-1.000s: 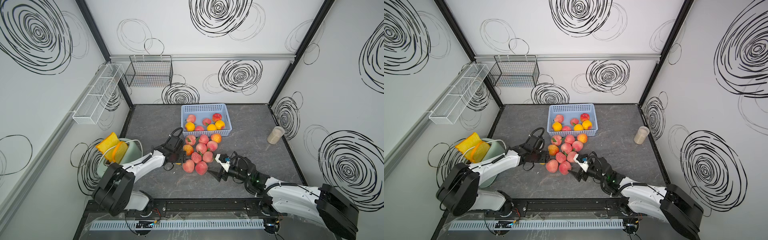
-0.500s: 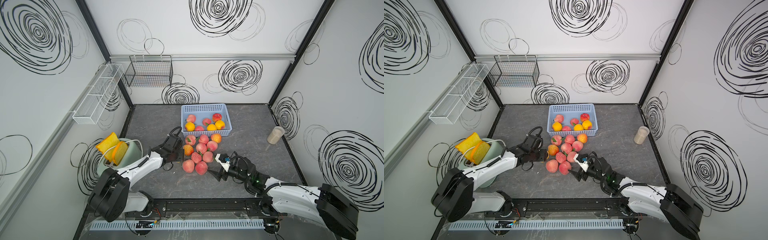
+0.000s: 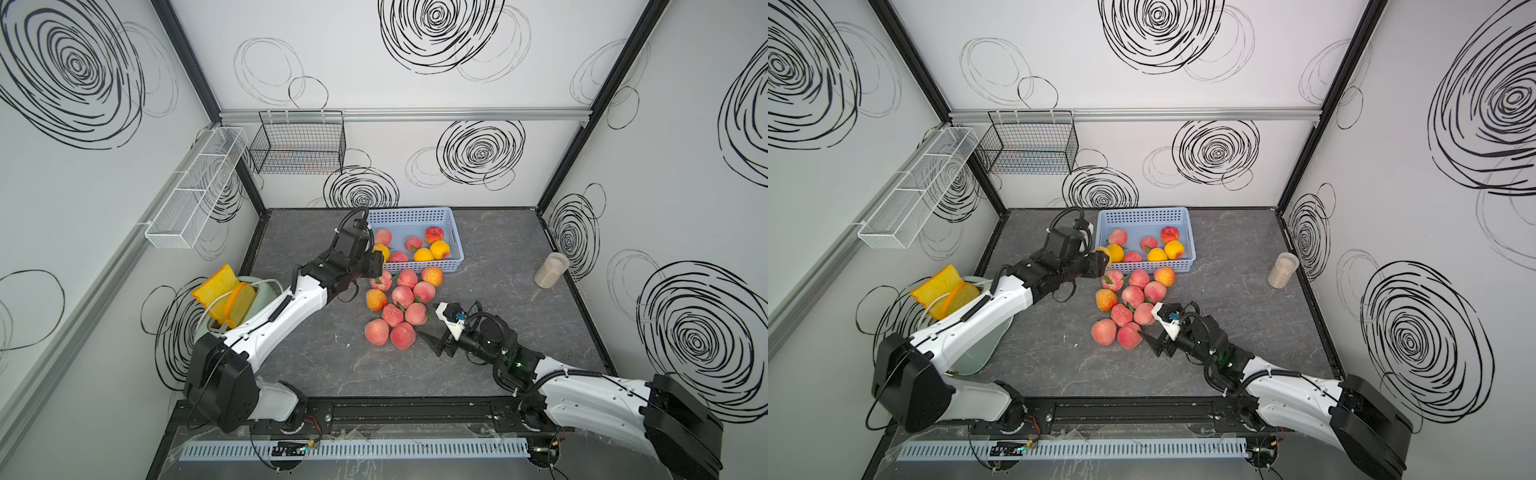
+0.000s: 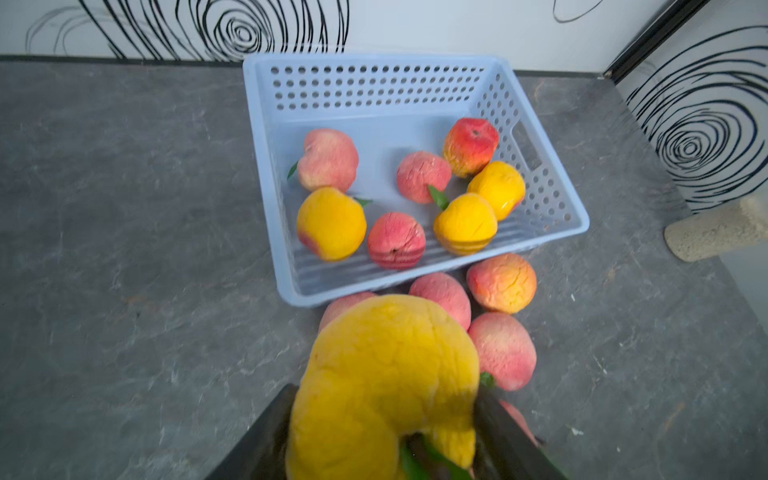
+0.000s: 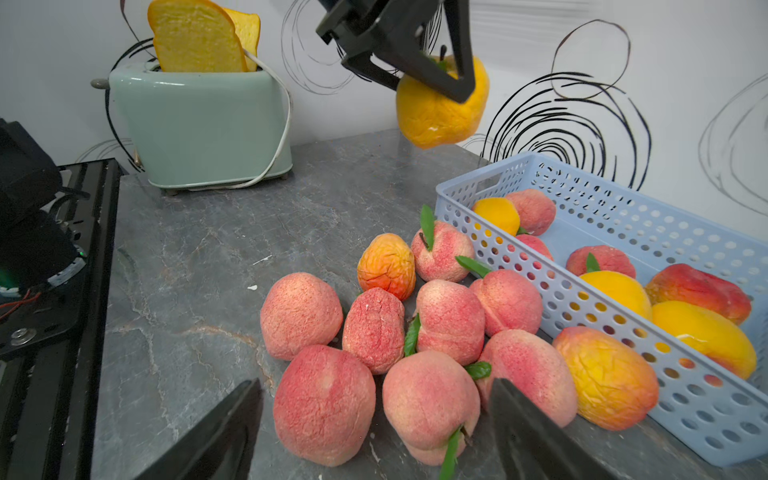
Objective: Put the peaches into the basket
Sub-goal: Pick up the peach from the center of the board, then place the peach in the basket.
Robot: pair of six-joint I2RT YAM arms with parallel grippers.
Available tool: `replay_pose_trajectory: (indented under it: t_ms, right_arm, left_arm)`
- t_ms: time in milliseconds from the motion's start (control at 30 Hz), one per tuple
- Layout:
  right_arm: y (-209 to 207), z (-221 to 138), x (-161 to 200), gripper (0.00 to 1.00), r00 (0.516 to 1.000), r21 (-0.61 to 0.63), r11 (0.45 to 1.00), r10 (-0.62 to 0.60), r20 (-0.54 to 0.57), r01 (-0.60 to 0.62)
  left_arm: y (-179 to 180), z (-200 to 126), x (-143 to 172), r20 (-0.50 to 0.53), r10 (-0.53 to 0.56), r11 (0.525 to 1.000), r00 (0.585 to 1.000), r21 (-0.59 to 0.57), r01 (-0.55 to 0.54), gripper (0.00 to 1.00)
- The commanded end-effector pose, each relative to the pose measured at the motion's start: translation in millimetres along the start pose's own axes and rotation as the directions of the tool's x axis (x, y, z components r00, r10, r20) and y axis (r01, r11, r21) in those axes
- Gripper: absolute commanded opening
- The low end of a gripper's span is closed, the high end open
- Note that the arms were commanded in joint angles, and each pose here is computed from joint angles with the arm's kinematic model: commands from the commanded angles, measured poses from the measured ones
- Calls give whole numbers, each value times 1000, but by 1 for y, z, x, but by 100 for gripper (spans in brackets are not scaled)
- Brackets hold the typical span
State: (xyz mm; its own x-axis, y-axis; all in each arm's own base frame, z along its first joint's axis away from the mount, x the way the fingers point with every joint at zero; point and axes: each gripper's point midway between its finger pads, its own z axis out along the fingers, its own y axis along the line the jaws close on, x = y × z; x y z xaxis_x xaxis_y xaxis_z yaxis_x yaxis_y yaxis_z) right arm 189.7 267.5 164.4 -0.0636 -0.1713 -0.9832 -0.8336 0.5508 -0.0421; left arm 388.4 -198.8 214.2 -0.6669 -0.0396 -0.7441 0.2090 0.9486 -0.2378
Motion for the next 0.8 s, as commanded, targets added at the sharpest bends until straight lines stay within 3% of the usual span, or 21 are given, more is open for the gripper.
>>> replay_pose_trajectory:
  t_ms: [0, 267, 600, 767]
  right_arm:
    - [-7, -7, -12, 88, 998, 49, 999, 4, 68, -8]
    - [-18, -17, -18, 89, 993, 113, 993, 15, 119, -28]
    - [-18, -15, -17, 89, 993, 111, 993, 22, 116, -35]
    - [-18, -15, -16, 89, 993, 112, 993, 23, 115, -36]
  left_arm:
    - [-19, 23, -39, 106, 45, 998, 993, 45, -50, 62]
    - [-38, 98, -76, 174, 113, 990, 978, 66, -126, 60]
    - [-30, 170, -62, 118, 224, 973, 967, 23, -228, 60]
    - [-17, 193, -51, 74, 226, 974, 971, 4, -227, 59]
